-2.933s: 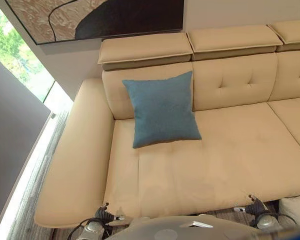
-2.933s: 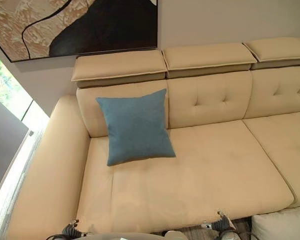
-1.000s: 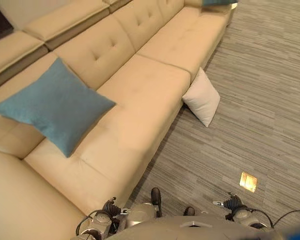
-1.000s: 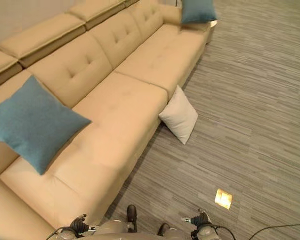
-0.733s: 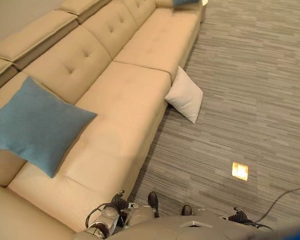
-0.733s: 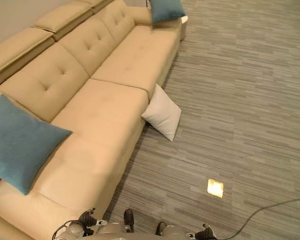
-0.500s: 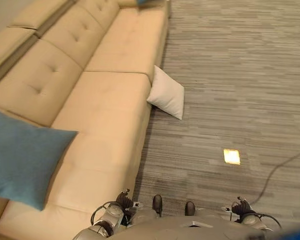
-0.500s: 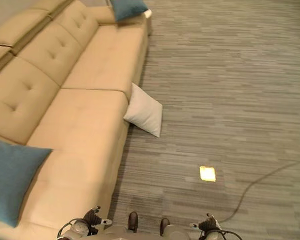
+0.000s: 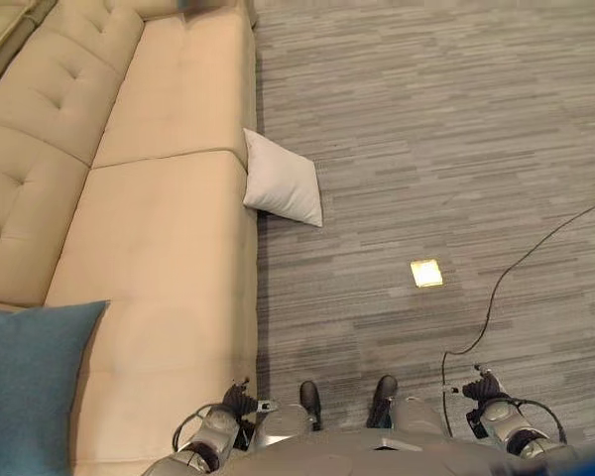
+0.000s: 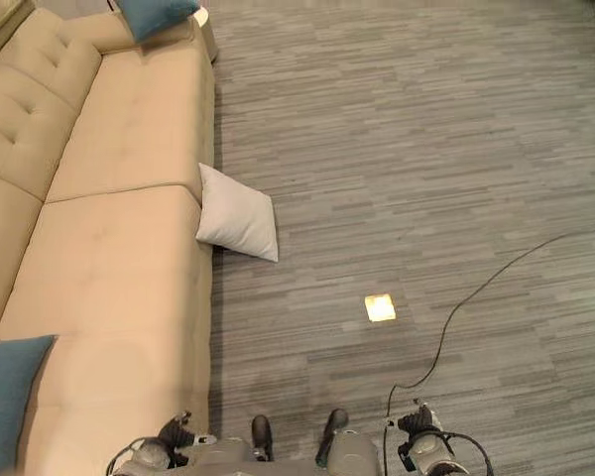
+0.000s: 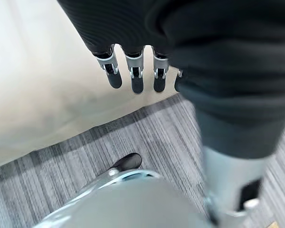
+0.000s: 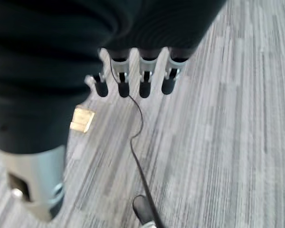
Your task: Pick up all the scattered cushions and arrange them neatly on the sofa.
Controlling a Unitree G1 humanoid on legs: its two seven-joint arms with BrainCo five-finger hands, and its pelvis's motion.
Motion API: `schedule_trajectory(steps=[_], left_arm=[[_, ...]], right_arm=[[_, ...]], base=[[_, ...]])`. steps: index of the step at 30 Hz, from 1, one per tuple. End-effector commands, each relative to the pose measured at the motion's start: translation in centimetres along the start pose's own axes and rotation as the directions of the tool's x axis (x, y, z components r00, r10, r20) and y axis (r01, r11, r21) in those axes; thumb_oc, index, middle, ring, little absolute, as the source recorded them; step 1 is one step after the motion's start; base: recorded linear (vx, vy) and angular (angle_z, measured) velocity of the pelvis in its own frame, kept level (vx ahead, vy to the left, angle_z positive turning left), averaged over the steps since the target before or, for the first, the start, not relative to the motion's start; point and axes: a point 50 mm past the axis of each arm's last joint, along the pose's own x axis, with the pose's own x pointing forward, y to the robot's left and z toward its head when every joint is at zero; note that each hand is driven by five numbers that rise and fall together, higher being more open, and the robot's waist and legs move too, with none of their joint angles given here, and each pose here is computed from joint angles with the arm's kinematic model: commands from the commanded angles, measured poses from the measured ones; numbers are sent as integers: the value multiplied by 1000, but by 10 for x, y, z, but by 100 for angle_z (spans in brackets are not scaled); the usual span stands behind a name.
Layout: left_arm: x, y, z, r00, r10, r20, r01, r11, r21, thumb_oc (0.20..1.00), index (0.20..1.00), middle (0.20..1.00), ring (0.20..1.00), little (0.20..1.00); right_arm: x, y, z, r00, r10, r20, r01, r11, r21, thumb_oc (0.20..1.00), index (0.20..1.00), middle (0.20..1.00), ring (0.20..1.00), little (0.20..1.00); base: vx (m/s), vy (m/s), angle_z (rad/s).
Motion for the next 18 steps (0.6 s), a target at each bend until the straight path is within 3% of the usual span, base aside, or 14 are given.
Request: schedule_trajectory(steps=[1,9,14,18], left_arm=[[4,-6,30,996,-23,82,21,999,31,1000,1000,1000,1000,1000],[4,-7,32,996,-25,85,22,999,41,1000,1000,1000,1000,1000],[1,-4,8,1000,-19,17,19,1000,20,1000,1000,1000,1000,1000],[2,7,5,1000,17,14,-17,1000,23,1000,1000,1000,1000,1000]], right_arm=[[2,-5,6,1000,-12,21,11,1000,13,1000,1000,1000,1000,1000],[0,-5,-8,999,-28,-28,28,1000,-3,1000,1000,1000,1000,1000],[-4,8,-18,998,22,-51,-25,998,-58,1000,1000,1000,1000,1000],[0,6,3,999,38,16,-37,996,-83,1000,1000,1000,1000,1000]], base=[[111,-146,-17],[234,-100,-36],[323,78,-78],[201,135,-41]])
